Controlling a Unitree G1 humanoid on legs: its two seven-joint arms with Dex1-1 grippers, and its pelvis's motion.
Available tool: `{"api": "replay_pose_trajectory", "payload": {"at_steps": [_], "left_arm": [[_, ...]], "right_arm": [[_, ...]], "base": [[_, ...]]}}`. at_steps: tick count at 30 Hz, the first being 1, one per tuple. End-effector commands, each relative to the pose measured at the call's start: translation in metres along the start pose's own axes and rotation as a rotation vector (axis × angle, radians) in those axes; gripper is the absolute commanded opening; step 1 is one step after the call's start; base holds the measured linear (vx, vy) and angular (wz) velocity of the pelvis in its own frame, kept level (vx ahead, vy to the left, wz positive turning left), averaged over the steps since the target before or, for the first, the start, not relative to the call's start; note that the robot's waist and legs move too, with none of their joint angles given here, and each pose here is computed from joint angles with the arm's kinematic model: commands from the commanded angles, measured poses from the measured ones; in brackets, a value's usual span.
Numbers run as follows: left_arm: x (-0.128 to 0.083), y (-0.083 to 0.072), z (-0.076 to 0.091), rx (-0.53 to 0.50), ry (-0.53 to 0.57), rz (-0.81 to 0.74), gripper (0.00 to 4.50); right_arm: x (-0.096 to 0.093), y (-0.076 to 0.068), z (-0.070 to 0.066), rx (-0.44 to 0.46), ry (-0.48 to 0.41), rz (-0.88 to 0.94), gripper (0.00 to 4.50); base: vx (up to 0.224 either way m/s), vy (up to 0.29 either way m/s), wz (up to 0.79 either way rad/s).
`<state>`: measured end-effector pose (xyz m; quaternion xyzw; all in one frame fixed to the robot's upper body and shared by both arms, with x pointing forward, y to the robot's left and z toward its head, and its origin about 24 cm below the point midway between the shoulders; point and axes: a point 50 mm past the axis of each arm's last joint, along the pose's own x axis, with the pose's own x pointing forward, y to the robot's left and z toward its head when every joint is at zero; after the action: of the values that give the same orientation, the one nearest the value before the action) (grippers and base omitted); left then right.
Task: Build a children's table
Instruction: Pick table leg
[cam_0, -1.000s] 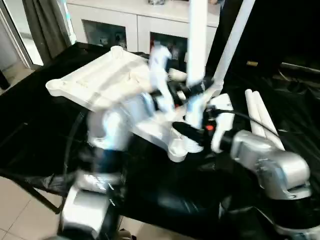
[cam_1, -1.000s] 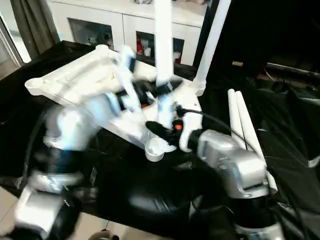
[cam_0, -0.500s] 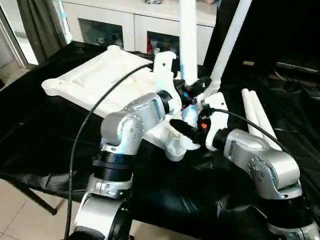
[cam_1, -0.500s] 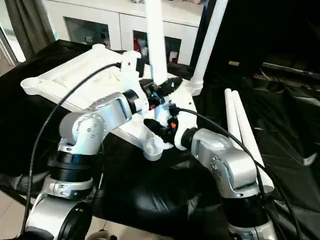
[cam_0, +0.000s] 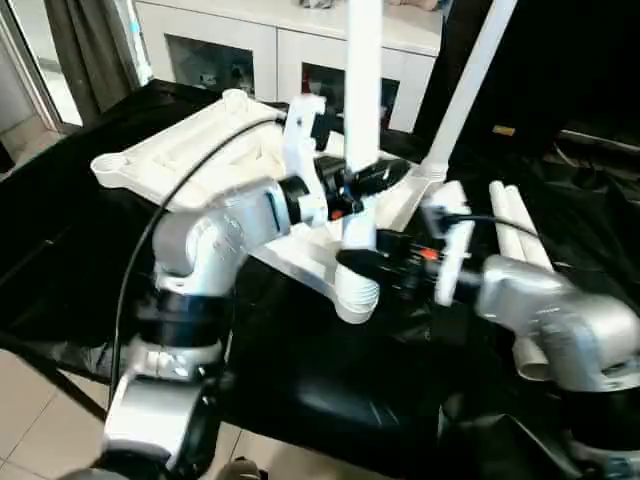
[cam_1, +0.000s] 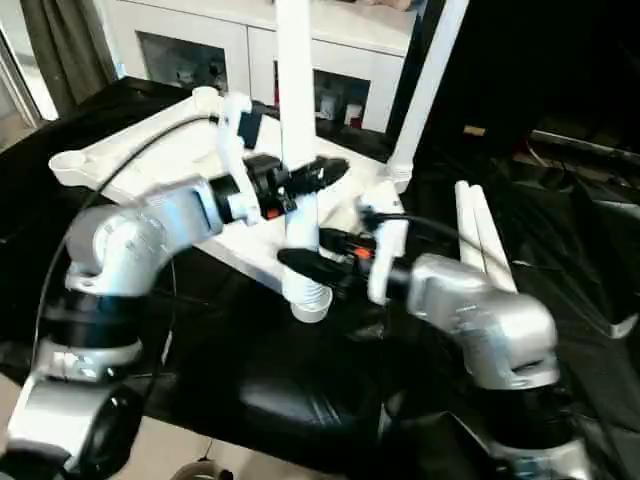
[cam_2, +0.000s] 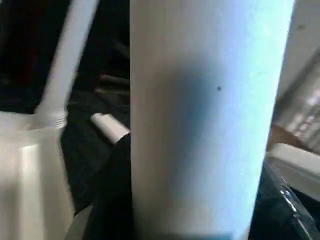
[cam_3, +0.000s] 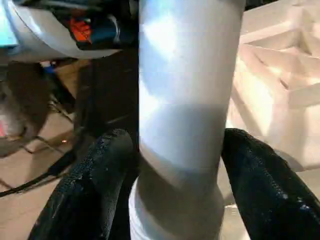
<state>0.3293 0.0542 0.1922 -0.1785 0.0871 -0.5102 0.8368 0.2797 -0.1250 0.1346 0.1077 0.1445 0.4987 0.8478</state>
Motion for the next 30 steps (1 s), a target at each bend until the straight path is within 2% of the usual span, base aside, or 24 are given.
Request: {"api": "replay_pose_trajectory", "payload": {"at_steps": [1, 6, 10, 11, 14, 16, 23, 24, 26, 30], "left_arm": [[0.004, -0.009, 0.006, -0.001, 0.003, -0.076, 1.89], [0.006, -0.021, 0.003, -0.017, 0.029, -0.186, 1.89], [0.005, -0.023, 0.001, -0.013, 0.041, -0.202, 1.89], [0.005, -0.023, 0.001, -0.013, 0.041, -0.203, 1.89], [0.005, -0.022, 0.003, -0.017, 0.034, -0.201, 1.89], [0.004, -0.021, 0.005, -0.019, 0.029, -0.200, 1.89], [0.004, -0.020, 0.008, -0.011, 0.019, -0.194, 1.89], [0.005, -0.019, 0.008, 0.001, 0.015, -0.173, 2.24], [0.005, -0.017, 0.009, -0.008, 0.017, -0.162, 2.59], [0.005, -0.019, 0.012, -0.010, 0.003, -0.177, 2.80]], "right_arm": [[-0.002, 0.001, 0.009, -0.014, -0.007, 0.025, 3.14], [-0.002, -0.001, 0.008, 0.013, 0.005, 0.053, 3.14], [-0.002, 0.001, 0.008, 0.026, 0.012, 0.076, 3.14], [-0.001, 0.001, 0.007, 0.027, 0.018, 0.081, 2.85], [-0.002, 0.001, 0.004, 0.037, 0.041, 0.087, 2.75], [-0.002, 0.001, 0.002, 0.045, 0.053, 0.089, 2.41], [-0.003, 0.001, 0.001, 0.056, 0.063, 0.090, 1.96], [-0.003, 0.000, 0.001, 0.057, 0.063, 0.089, 1.94], [-0.002, 0.000, 0.001, 0.057, 0.062, 0.087, 1.93], [-0.002, 0.000, 0.001, 0.056, 0.060, 0.083, 1.93]], "base": [[0.000, 0.000, 0.00], [0.000, 0.000, 0.00], [0.000, 0.000, 0.00], [0.000, 0.000, 0.00], [0.000, 0.000, 0.00], [0.000, 0.000, 0.00], [0.000, 0.000, 0.00], [0.000, 0.000, 0.00], [0.000, 0.000, 0.00], [0.000, 0.000, 0.00]]}}
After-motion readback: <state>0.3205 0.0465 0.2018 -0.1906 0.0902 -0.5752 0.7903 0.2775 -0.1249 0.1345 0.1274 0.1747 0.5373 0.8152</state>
